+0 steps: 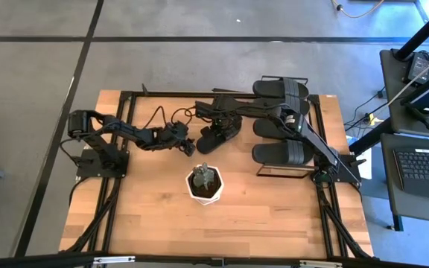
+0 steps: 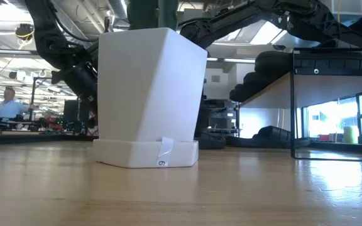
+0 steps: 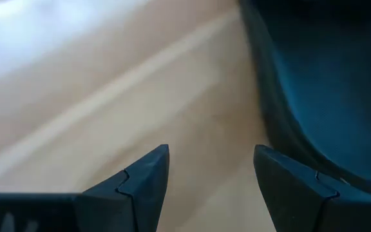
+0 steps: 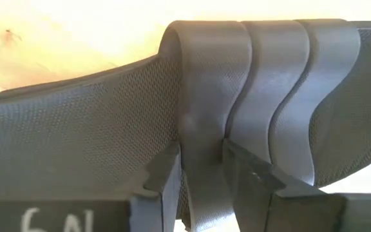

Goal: Pick and place slides into the shelf
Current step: Put the black slide under the shelf

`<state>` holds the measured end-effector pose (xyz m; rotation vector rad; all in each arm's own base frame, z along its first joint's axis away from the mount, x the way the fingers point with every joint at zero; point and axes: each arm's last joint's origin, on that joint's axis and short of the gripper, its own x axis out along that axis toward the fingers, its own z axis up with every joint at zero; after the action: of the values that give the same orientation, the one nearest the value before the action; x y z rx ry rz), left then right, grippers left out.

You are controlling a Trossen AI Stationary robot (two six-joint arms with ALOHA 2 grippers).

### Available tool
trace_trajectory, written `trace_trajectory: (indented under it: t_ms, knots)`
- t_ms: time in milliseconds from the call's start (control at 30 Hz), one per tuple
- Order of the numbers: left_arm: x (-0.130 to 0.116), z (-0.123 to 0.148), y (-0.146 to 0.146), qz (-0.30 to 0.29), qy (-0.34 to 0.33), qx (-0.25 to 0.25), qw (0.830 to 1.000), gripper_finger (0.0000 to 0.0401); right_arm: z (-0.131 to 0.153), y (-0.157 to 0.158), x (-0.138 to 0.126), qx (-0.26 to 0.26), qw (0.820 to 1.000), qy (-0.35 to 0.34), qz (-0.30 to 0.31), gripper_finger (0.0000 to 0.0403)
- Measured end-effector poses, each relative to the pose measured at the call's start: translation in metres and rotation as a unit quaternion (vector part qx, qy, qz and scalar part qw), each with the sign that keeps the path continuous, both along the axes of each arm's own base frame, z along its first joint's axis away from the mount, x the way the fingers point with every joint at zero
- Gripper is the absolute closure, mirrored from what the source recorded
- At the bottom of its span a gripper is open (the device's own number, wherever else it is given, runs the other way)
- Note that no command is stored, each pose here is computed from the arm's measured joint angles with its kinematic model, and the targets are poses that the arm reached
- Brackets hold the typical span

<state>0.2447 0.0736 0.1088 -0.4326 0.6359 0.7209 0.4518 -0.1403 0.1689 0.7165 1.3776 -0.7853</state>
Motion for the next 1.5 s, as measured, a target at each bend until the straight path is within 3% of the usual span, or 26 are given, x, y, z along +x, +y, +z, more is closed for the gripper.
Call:
trace_trajectory:
  t_ms: [333, 933, 1200, 1500]
  knots:
    - [0.003, -0.002, -0.013, -0.065, -0.005, -0.049, 0.997, 0.0183, 0.0, -0.002, 0.002, -0.004, 1.0, -0.011, -0.014, 0.0288]
    - [0.004, -0.002, -0.023, -0.074, -0.005, -0.073, 0.995, 0.0183, 0.0, -0.007, 0.006, -0.006, 0.998, -0.046, -0.052, 0.0288]
    - [0.004, -0.003, -0.023, -0.064, -0.002, -0.064, 0.996, 0.0183, 0.001, -0.01, 0.011, -0.001, 0.984, -0.08, -0.159, 0.0288]
    - [0.005, -0.003, -0.027, -0.087, -0.005, -0.083, 0.993, 0.0183, 0.002, -0.011, 0.012, 0.009, 0.966, -0.094, -0.239, 0.0288]
